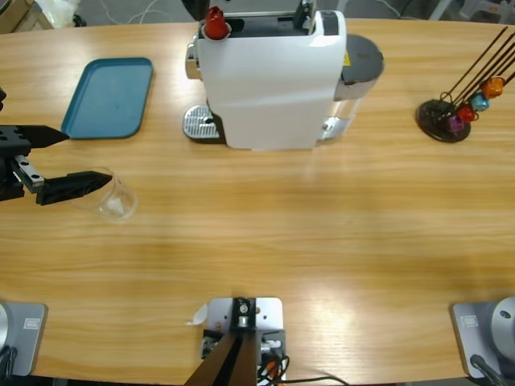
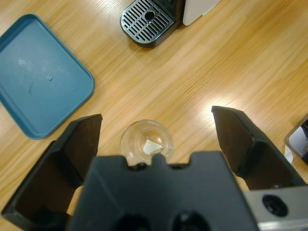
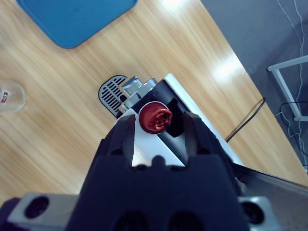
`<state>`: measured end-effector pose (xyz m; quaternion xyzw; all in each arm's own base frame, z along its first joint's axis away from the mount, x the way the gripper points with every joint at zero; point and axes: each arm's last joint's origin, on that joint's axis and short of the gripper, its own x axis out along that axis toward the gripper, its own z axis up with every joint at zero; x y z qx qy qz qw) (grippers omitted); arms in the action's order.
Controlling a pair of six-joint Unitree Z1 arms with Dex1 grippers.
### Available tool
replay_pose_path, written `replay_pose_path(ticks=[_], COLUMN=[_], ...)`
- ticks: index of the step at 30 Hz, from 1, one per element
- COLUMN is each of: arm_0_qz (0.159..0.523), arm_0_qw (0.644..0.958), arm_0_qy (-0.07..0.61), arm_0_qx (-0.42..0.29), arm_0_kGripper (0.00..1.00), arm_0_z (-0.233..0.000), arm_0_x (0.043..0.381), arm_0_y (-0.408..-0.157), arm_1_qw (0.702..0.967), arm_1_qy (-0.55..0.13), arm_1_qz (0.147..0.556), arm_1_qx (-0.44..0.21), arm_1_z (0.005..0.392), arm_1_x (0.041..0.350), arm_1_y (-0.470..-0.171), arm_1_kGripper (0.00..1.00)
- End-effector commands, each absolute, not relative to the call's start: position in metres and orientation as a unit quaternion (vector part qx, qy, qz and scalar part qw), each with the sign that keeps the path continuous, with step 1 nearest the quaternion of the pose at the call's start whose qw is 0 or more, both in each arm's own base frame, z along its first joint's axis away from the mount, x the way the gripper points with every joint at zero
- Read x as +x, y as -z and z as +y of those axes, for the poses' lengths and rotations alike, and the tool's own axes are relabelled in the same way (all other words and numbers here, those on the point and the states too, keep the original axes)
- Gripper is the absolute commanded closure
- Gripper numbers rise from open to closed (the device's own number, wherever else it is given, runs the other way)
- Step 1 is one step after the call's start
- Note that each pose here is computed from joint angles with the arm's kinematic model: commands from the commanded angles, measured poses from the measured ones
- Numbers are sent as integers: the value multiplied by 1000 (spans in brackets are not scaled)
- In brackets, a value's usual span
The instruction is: Pour coffee
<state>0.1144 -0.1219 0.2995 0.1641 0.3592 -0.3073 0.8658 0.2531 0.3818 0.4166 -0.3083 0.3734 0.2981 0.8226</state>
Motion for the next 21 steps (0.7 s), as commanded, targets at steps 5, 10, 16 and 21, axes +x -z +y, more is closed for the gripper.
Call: replay_pose_path(ticks=[5, 10, 16, 21], arm_0_qz=[374, 374, 374, 373], arm_0_qw=[860, 860, 860, 861], arm_0_qy=[305, 305, 305, 306], arm_0_qx=[164, 165, 164, 164], arm_0_kGripper=[9, 9, 9, 9], arm_0_z=[-118, -118, -117, -116], arm_0_x=[111, 111, 111, 110], arm_0_y=[-287, -287, -287, -287], arm_1_qw=[791, 786, 787, 786], arm_1_qy=[-294, -292, -293, -291], arm_1_qz=[423, 435, 435, 439], arm_1_qx=[-330, -328, -324, -323], arm_1_z=[400, 395, 395, 393], arm_1_x=[270, 276, 277, 281], arm_1_y=[-369, -366, -367, -365], arm_1_kGripper=[616, 725, 860, 860])
